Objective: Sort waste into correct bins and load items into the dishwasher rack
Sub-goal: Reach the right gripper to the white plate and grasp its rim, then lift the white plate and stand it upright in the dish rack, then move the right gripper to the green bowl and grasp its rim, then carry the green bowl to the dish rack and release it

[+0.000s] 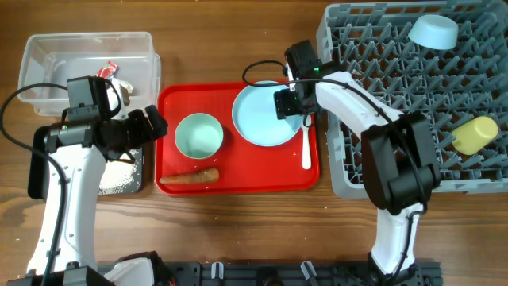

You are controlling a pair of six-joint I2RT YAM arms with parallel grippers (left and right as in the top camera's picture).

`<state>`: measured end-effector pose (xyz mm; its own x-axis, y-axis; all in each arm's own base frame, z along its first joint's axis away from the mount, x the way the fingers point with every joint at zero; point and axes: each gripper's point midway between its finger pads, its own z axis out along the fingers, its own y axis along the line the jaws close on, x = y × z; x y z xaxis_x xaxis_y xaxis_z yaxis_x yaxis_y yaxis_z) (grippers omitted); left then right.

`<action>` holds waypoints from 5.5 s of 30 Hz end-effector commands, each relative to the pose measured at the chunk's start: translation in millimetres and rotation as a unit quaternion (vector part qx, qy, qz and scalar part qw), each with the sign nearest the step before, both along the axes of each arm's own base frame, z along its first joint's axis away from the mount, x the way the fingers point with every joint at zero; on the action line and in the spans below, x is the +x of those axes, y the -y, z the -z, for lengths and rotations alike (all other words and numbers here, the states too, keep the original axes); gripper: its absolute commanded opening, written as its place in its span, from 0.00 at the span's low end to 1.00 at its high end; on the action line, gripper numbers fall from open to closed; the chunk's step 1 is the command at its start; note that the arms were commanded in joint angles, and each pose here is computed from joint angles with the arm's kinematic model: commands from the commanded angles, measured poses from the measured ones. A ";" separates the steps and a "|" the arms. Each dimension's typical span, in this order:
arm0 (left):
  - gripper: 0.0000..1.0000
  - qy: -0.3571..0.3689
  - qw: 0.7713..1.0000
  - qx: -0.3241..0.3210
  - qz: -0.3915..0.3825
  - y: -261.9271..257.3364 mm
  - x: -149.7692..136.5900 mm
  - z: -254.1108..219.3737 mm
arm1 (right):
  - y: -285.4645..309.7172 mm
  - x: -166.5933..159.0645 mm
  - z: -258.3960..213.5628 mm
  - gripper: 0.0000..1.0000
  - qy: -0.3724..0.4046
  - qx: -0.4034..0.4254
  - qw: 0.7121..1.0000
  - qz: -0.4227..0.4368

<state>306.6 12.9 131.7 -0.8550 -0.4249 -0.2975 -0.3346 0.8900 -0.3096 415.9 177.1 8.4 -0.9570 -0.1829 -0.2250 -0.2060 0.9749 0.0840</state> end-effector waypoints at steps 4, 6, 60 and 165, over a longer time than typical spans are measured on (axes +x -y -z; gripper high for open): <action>0.99 0.002 1.000 -0.002 -0.007 -2.1 2.1 -2.2 | -3.8 -5.8 15.2 0.58 -0.019 0.002 1.000 0.006; 0.99 0.002 1.000 -0.002 -0.007 -2.1 2.1 -2.2 | -1.3 -4.7 15.2 0.43 -0.019 0.002 1.000 0.011; 0.99 0.002 1.000 -0.002 -0.007 -2.2 2.3 -2.3 | 164.6 53.9 -172.6 0.08 0.262 -0.275 0.908 0.177; 0.99 0.006 1.000 -0.002 -0.007 -2.4 3.9 -3.0 | 250.7 58.7 -137.4 0.70 0.241 -0.435 0.823 0.274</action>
<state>307.5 13.1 132.1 -0.8537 -0.4247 -0.3013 -0.3333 0.8903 -0.3104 470.2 -89.7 154.5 -0.7852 -0.0362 -0.6182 0.5093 0.5301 -0.6780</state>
